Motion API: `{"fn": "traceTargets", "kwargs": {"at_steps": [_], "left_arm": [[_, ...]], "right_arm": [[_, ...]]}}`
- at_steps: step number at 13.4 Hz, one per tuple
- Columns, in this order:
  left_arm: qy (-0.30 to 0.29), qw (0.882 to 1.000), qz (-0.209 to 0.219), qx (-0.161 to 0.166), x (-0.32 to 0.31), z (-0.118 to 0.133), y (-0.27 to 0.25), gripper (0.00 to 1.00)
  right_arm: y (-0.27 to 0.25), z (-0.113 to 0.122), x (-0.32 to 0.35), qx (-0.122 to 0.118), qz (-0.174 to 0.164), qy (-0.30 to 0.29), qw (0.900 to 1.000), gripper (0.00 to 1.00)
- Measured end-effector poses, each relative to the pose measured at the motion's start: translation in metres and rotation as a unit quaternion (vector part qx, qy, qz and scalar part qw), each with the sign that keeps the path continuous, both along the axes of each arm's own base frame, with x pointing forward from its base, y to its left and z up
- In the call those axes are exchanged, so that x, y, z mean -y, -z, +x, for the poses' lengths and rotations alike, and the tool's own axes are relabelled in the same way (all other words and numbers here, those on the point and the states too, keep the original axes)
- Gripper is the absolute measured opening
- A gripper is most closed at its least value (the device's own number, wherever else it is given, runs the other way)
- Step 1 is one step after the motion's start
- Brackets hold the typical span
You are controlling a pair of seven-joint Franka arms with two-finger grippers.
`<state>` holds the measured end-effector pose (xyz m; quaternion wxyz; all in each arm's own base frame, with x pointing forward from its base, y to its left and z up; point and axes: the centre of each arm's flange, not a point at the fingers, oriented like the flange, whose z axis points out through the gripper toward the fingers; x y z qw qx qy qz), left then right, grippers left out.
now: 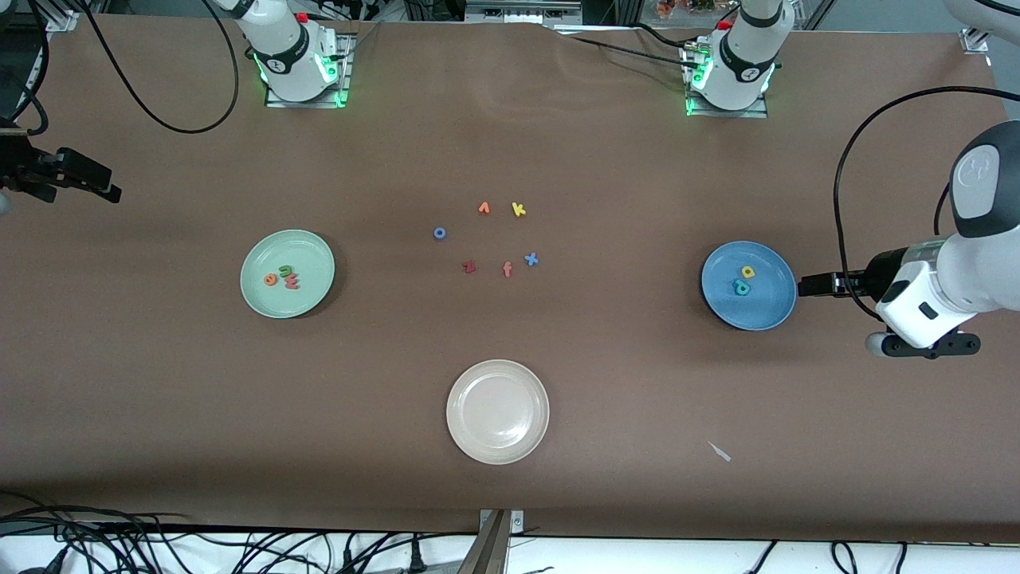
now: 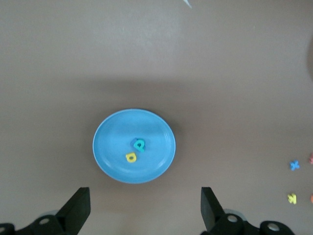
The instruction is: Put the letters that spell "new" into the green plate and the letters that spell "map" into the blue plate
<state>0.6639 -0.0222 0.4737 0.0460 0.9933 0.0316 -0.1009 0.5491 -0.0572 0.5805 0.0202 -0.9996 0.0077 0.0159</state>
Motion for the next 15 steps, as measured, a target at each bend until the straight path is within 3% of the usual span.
{"fn": "traceTargets", "kwargs": {"at_steps": [5, 15], "left_arm": [[-0.005, 1.0, 0.004, 0.015, -0.002, -0.016, 0.006, 1.0], [-0.01, 0.999, 0.005, 0.034, -0.008, -0.016, -0.009, 1.0]], "right_arm": [[0.0, 0.0, 0.0, 0.0, 0.0, 0.0, 1.0, 1.0], [0.0, 0.0, 0.0, 0.0, 0.0, 0.0, 1.0, 1.0]]}}
